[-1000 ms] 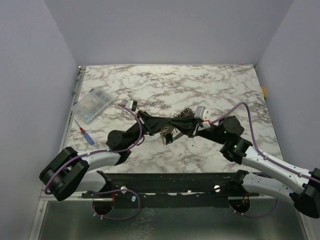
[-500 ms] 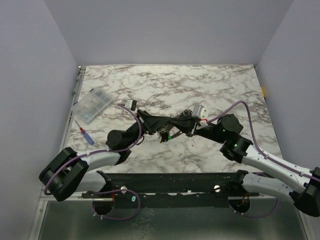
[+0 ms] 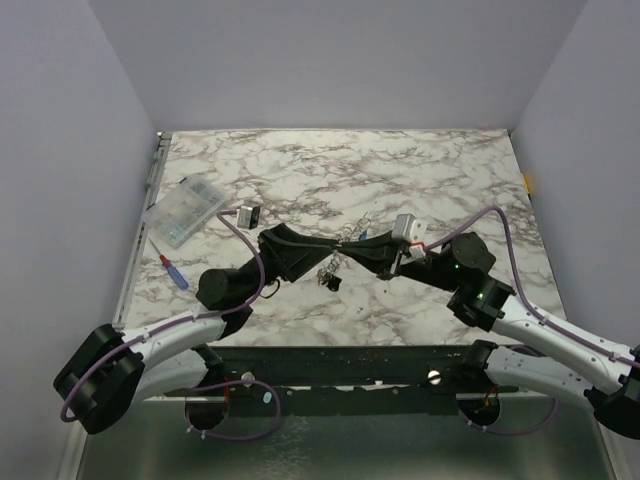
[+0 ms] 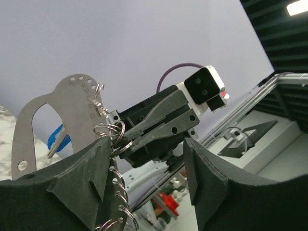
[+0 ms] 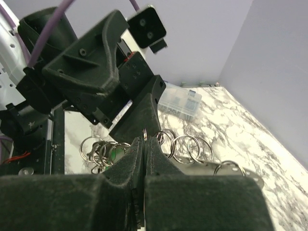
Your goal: Put the keys on the keyring
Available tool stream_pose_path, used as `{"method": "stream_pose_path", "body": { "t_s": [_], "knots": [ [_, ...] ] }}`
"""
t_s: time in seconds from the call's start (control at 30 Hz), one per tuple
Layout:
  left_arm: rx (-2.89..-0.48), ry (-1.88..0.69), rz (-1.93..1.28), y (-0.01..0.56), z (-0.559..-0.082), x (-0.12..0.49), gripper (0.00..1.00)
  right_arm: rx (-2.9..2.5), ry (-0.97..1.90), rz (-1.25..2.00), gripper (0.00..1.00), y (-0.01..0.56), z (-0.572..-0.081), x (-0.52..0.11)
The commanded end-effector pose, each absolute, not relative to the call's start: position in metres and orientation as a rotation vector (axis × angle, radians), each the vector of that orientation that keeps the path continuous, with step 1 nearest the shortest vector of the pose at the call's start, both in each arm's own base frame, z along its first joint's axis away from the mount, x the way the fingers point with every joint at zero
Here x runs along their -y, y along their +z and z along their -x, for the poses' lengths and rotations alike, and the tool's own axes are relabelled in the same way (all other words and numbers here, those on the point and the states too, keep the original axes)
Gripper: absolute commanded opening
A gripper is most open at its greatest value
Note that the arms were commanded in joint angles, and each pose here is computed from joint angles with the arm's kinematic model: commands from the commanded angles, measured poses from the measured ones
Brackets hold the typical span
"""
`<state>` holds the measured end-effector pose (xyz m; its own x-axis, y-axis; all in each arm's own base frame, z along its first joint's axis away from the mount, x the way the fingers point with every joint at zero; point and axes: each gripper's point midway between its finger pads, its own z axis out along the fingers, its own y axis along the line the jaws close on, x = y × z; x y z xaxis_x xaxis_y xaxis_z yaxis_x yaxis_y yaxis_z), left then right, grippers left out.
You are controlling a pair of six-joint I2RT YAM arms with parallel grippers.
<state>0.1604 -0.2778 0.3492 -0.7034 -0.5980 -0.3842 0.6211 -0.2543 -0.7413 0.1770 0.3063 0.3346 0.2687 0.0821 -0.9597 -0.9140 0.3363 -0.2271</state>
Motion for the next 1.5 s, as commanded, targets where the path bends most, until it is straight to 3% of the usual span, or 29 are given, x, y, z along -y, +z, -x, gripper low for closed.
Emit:
{"method": "stream_pose_path", "body": {
  "t_s": [0.0, 0.37, 0.63, 0.73, 0.97, 1.2, 1.47],
  "knots": [
    [-1.179, -1.915, -0.181, 0.357, -0.147, 0.277, 0.67, -1.153, 0.826, 0.993, 0.01, 0.319, -0.181, -0.300],
    [-1.474, -1.426, -0.329, 0.323, -0.177, 0.278, 0.69, -1.195, 0.897, 1.028, 0.01, 0.314, -0.165, -0.297],
    [-1.548, -1.090, -0.651, 0.303, -0.180, 0.268, 0.50, -1.353, 0.850, 1.130, 0.01, 0.295, -0.166, -0.293],
    [-1.552, -1.001, -0.786, 0.296, -0.179, 0.266, 0.49, -1.458, 0.757, 1.173, 0.01, 0.292, -0.175, -0.285],
    [-1.425, -0.923, -1.025, 0.287, -0.163, 0.263, 0.42, -1.694, 0.607, 1.255, 0.01, 0.263, -0.187, -0.270],
    [-1.496, -0.954, -1.145, 0.245, -0.160, 0.274, 0.40, -2.038, 0.366, 1.216, 0.01, 0.226, -0.209, -0.248],
    [-1.343, -0.928, -1.156, 0.242, -0.160, 0.278, 0.35, -1.752, 0.648, 1.301, 0.01, 0.255, -0.176, -0.270]
  ]
}}
